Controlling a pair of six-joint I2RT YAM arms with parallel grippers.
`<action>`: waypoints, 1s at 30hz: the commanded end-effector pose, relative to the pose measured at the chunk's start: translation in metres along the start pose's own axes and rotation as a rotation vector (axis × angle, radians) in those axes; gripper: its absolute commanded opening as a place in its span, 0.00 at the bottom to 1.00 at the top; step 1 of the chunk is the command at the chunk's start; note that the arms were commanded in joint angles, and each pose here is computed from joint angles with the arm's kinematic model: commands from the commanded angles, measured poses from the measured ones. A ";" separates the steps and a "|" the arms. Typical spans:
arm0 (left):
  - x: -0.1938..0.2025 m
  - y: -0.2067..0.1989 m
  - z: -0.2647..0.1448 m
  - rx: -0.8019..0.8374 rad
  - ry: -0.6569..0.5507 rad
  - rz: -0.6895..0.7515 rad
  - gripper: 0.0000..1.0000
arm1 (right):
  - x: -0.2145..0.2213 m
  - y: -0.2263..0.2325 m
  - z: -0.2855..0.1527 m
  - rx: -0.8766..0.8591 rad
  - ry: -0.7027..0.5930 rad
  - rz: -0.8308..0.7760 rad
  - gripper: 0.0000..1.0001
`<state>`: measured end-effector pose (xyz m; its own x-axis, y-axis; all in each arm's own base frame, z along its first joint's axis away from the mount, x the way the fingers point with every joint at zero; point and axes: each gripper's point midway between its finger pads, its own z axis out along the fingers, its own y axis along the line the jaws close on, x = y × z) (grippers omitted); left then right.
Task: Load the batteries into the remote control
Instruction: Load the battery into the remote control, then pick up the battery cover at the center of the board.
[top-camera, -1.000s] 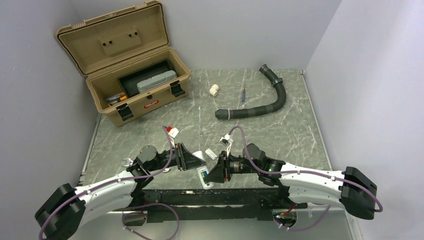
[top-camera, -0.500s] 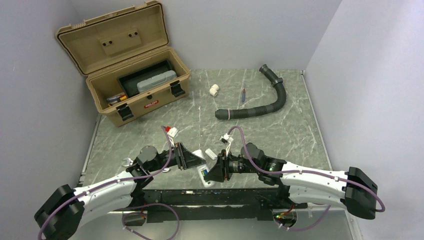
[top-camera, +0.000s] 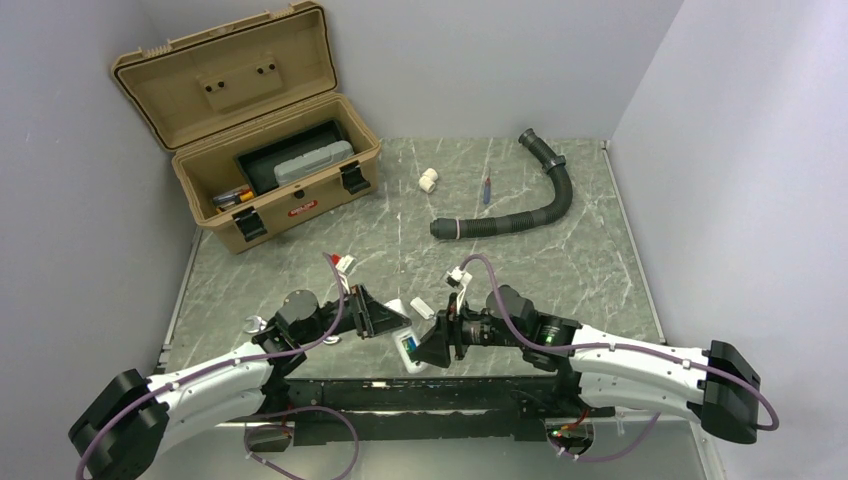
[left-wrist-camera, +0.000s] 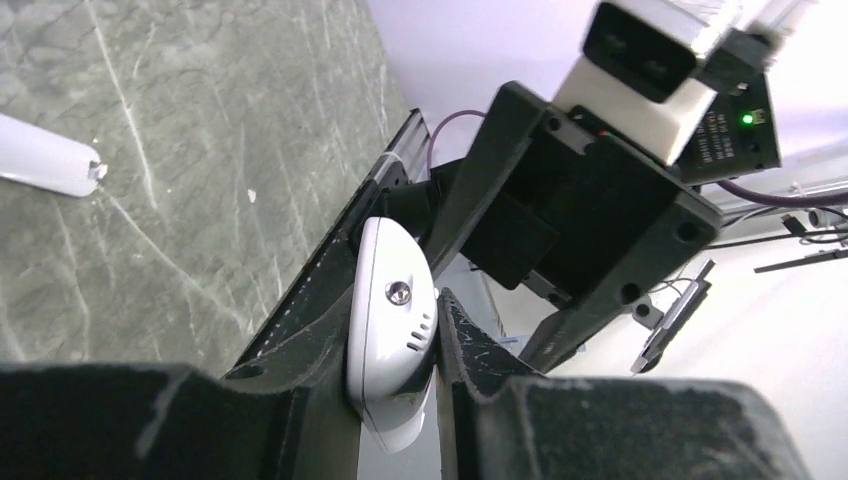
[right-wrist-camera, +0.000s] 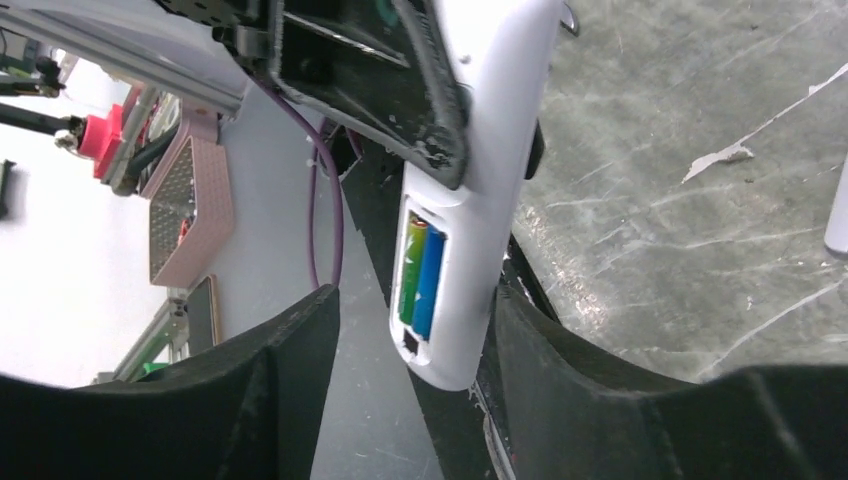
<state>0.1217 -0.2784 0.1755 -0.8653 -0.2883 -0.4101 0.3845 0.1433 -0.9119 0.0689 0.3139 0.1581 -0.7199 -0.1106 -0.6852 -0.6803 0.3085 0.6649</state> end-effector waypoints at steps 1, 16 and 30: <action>-0.011 -0.004 0.003 -0.010 -0.038 0.034 0.00 | -0.024 0.020 -0.008 -0.052 -0.075 -0.079 0.64; -0.010 0.052 -0.030 -0.321 -0.099 0.058 0.00 | -0.050 -0.073 -0.041 0.485 -0.195 -0.088 0.68; -0.016 0.068 -0.049 -0.320 -0.155 -0.003 0.00 | -0.016 -0.145 0.013 0.623 0.150 -0.314 0.71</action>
<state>0.1453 -0.2148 0.1045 -0.8038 -0.4289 -0.4123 0.1999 0.4580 -0.8662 0.1632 0.2651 0.0575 -0.6365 -0.3659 -0.6789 -0.6207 0.7655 0.1694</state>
